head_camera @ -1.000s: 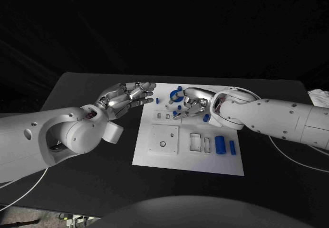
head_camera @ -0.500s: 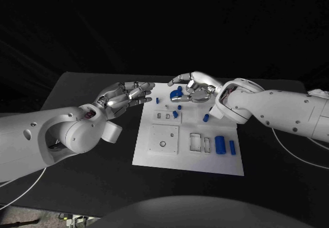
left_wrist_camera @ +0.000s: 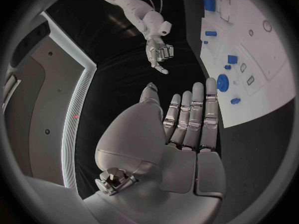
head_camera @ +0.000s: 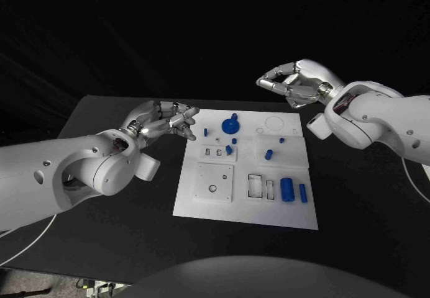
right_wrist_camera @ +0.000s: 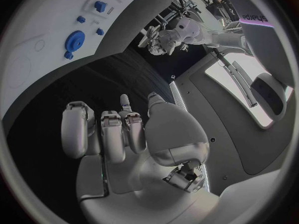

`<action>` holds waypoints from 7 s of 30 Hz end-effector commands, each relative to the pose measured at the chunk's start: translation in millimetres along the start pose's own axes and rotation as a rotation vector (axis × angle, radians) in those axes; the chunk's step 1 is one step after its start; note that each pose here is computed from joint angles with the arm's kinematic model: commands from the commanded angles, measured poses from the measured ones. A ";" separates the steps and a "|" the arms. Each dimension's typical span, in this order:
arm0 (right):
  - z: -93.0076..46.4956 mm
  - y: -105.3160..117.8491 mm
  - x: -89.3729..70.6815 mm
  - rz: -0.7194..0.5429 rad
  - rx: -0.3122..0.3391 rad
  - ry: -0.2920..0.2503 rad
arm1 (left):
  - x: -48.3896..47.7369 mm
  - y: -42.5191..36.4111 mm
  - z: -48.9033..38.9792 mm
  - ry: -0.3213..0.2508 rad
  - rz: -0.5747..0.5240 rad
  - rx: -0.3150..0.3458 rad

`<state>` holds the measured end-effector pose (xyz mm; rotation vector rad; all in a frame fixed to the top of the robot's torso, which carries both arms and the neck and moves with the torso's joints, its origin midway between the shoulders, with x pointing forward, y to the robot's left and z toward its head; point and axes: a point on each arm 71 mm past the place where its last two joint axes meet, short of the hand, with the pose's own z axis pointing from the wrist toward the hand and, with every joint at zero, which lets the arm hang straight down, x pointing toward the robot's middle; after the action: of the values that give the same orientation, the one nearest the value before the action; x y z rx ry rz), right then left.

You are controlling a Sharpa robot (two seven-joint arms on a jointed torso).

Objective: Assemble the parts on the task board

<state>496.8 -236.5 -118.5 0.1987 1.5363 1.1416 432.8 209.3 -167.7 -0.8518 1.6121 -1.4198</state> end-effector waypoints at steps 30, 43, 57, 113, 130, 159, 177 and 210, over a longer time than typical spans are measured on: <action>-24.0 10.2 9.1 0.085 0.141 0.108 | 14.5 -21.1 70.3 0.232 0.941 -0.809; -22.2 9.0 11.7 0.106 0.161 0.125 | 30.2 -11.0 87.8 0.289 0.907 -0.862; -21.9 6.7 11.6 0.113 0.178 0.132 | 37.2 -4.0 100.5 0.286 0.876 -0.867; -22.1 1.4 9.7 0.127 0.199 0.123 | 48.0 15.0 118.0 0.279 0.818 -0.873; -22.0 -0.6 8.8 0.126 0.210 0.121 | 49.6 14.5 120.5 0.281 0.817 -0.870; -22.7 -1.6 9.4 0.127 0.222 0.130 | 51.9 18.8 122.6 0.296 0.807 -0.881; -22.3 -1.1 9.7 0.127 0.216 0.129 | 53.3 18.5 124.8 0.298 0.798 -0.868; -22.5 -2.0 10.0 0.128 0.214 0.129 | 56.4 24.4 126.1 0.296 0.773 -0.865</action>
<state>476.4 -244.3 -128.8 0.3907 1.7733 1.0936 522.5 104.4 -203.2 -0.3134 2.4503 -0.3502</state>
